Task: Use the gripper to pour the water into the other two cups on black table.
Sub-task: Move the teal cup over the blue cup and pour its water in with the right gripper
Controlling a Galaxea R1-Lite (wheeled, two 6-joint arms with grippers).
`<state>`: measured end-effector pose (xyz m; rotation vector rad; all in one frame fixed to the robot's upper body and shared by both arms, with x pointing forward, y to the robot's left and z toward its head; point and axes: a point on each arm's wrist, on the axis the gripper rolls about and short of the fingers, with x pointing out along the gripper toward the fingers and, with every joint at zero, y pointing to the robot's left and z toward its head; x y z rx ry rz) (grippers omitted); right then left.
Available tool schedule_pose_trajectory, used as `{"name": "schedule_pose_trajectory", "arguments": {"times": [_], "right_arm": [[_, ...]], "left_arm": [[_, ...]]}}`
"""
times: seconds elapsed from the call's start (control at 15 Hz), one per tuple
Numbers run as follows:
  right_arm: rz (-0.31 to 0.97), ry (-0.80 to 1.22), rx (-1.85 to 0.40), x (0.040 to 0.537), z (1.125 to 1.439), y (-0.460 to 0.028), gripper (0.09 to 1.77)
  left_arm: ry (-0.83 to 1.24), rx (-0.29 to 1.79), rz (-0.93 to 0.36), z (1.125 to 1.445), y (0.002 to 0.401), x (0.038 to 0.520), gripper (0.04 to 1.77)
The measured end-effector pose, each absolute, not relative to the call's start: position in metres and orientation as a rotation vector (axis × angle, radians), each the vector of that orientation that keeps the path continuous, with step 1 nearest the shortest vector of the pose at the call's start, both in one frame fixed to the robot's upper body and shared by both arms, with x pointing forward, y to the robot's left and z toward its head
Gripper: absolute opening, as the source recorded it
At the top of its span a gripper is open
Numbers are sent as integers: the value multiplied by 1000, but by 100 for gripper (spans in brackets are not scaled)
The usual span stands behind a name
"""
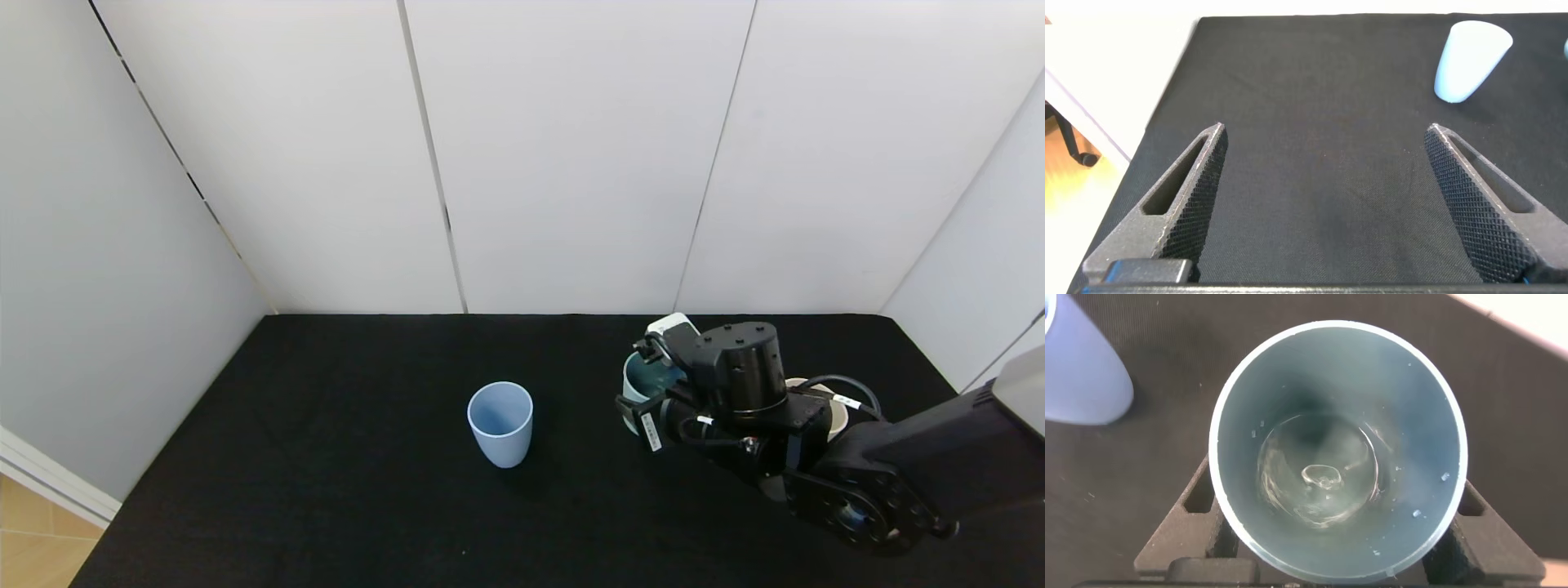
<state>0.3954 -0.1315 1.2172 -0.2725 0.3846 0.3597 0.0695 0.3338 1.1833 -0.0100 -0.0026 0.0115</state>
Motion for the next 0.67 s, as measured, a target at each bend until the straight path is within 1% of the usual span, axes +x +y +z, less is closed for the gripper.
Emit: {"name": "schedule_pose_trajectory", "arguments": {"times": [0.4,0.67], "right_arm": [[421,316,-485,401,1230,-118,121],[454,299,-516,406,1247,-99,120]], "left_arm": [[-3,-10,12,1183,334,69,172],[-3,-10,12,1183,334,69,172]]}}
